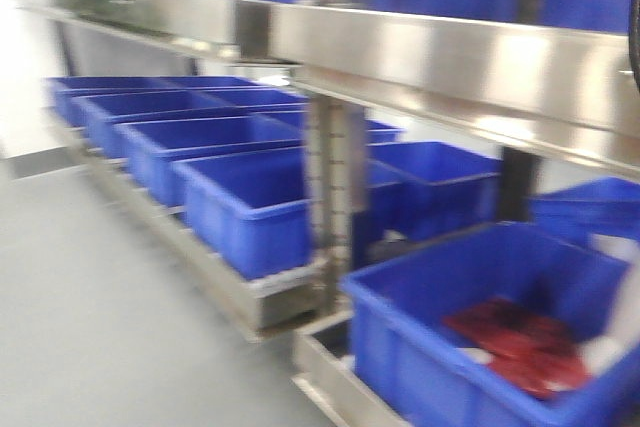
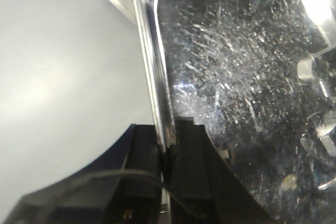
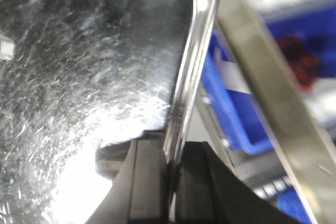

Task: Stack silver trays without gaps
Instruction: 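Drive the base across the room carrying the tray in both grippers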

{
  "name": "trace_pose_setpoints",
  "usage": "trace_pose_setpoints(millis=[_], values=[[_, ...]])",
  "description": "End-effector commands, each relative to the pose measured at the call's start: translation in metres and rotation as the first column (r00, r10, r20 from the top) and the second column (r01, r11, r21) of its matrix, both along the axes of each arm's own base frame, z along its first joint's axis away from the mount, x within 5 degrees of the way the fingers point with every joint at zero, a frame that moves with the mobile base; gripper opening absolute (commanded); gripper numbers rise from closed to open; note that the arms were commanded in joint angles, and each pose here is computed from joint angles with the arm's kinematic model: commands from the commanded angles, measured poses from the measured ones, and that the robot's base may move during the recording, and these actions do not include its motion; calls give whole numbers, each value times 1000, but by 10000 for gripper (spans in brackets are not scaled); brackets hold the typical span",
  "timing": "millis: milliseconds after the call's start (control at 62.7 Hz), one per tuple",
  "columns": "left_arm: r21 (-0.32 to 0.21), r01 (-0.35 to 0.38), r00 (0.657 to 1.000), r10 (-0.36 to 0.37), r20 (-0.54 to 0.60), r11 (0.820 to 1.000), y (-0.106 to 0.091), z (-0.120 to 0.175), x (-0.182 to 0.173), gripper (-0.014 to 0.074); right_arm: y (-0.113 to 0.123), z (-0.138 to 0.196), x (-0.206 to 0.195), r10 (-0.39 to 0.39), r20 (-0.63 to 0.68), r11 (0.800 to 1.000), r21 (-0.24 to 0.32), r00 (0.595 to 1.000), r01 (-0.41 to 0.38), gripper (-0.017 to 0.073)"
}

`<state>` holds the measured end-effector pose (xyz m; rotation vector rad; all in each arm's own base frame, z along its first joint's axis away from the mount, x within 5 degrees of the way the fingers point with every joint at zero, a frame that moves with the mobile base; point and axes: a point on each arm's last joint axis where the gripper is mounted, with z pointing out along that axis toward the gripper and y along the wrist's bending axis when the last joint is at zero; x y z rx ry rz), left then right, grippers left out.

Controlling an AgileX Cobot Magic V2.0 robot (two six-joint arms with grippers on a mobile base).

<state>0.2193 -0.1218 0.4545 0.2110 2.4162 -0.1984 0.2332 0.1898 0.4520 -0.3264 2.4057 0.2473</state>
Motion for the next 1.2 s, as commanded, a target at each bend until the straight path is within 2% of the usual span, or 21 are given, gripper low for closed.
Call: trace_pose_setpoints(millis=[0,223,686,1180], values=[[-15,20,999,-19,51,1000,6,16,-12,-41,-11,24,-8,19,120,1000,18,993,-21,59],[-17,21,999,-20,50,1000,6,16,-12,-41,-11,24,-8,18,119,1000,17,993,-21,59],[-82,56,998,-55,11,995,-1,15,-16,-41,-11,23,-9,17,114,1000,13,993,-19,59],[-82,56,998,-55,11,995,-1,15,-16,-41,-11,23,-8,17,115,1000,14,993,-19,59]])
